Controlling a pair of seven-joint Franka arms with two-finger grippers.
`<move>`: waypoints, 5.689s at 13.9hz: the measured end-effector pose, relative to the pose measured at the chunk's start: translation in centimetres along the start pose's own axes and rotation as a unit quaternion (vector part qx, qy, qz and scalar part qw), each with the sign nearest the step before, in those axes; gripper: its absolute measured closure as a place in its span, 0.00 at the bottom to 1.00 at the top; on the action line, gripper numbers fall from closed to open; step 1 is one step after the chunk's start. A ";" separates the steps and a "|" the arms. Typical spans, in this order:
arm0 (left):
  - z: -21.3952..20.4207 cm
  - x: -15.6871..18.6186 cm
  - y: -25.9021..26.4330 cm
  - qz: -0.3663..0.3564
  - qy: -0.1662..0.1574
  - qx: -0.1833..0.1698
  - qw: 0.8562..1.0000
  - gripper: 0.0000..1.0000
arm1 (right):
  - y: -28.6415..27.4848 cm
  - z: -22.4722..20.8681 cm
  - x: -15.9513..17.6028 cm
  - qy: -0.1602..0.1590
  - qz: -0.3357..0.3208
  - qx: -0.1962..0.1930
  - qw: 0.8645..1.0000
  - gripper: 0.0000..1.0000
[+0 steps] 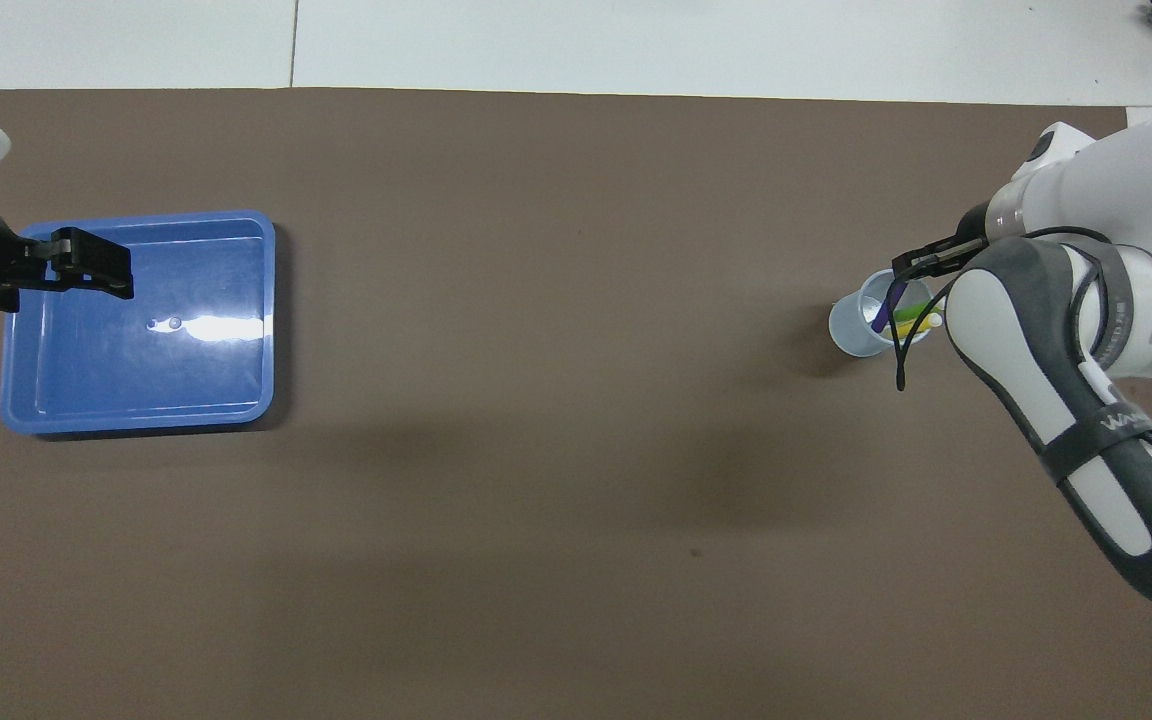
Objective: Right arm passes pens to left for tray arrangement
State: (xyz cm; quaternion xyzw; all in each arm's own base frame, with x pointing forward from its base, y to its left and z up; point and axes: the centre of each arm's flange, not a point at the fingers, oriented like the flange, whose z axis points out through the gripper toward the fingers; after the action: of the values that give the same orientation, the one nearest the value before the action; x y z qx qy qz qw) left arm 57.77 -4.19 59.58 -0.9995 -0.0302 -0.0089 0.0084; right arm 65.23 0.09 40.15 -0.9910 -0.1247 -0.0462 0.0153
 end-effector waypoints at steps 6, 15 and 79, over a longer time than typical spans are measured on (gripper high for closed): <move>0.0 0.0 0.1 0.001 0.000 0.000 1.000 0.00 | -0.6 1.0 0.1 -0.011 -0.005 0.004 1.000 0.56; -0.1 -0.1 0.4 0.004 0.001 -0.001 1.000 0.00 | -0.7 1.2 -0.1 -0.020 -0.005 0.006 1.000 0.71; 4.2 -5.4 15.7 -0.617 -0.202 -0.220 0.728 0.00 | -39.1 -15.0 2.6 -0.029 0.407 0.278 0.869 0.81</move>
State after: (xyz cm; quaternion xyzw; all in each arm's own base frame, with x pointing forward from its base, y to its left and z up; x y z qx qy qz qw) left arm 53.41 -20.08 55.02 -0.7121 -0.6388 0.1841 -0.2256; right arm 56.70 38.00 56.11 -0.9095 0.2820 0.0292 0.3039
